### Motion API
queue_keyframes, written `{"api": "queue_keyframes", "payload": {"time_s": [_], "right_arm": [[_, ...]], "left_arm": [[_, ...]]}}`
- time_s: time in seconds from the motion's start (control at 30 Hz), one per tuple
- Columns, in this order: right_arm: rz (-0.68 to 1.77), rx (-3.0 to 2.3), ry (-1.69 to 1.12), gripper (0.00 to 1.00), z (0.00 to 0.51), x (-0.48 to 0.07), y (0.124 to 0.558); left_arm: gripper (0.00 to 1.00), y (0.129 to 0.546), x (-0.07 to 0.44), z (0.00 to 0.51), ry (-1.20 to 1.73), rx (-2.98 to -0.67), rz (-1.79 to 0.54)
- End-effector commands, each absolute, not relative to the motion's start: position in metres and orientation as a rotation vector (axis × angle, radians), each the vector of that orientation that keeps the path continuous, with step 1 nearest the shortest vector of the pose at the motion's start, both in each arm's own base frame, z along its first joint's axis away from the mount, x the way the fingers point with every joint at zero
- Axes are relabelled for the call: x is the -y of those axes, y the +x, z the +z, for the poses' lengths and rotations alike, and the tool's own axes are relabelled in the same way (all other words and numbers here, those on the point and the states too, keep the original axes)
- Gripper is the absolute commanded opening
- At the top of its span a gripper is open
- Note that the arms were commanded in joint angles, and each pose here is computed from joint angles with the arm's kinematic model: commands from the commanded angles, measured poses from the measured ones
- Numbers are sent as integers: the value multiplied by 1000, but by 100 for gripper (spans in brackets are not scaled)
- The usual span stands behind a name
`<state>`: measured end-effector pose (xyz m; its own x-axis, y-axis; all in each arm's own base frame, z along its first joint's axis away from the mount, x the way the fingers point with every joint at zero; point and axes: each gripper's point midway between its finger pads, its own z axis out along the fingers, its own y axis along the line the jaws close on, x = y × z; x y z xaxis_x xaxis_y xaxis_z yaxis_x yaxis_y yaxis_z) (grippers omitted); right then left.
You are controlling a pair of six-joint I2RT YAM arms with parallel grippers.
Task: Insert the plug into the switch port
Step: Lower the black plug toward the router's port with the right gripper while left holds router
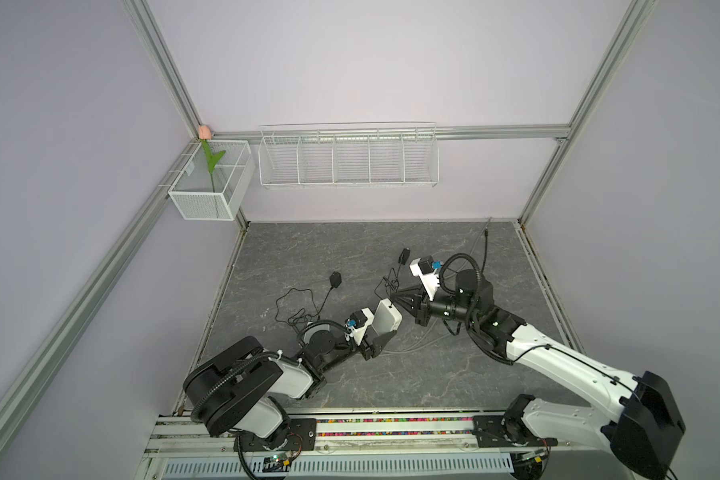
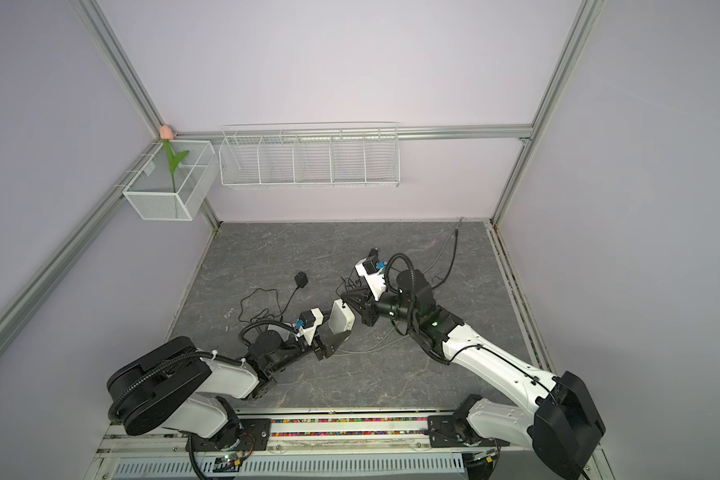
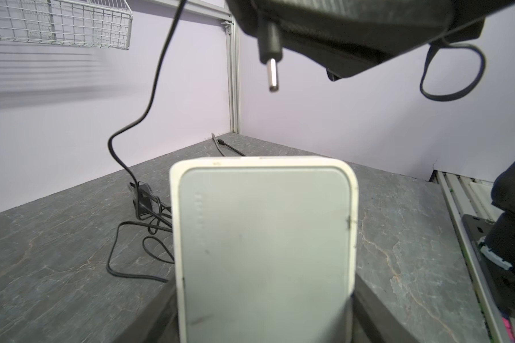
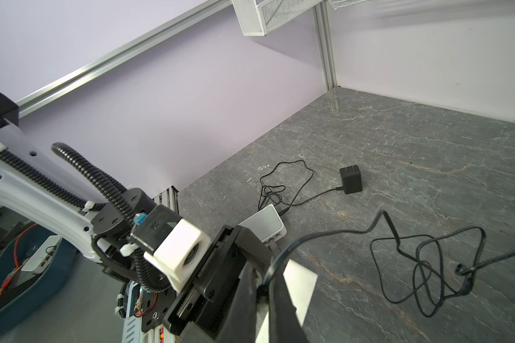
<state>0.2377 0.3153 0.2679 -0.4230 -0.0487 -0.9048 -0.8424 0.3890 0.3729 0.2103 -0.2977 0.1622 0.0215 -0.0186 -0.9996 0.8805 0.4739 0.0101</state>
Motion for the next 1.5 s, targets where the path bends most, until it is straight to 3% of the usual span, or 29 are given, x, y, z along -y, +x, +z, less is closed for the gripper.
{"api": "queue_keyframes", "payload": {"time_s": [0.0, 0.4, 1.47], "right_arm": [[1103, -1752, -792, 7, 267, -314, 236], [1092, -1771, -795, 7, 259, -317, 238], [1033, -1832, -775, 7, 239, -322, 254]], "left_arm": [[0, 214, 297, 178, 825, -1284, -763], [0, 214, 298, 178, 834, -1262, -665], [0, 219, 298, 199, 772, -1231, -672]]}}
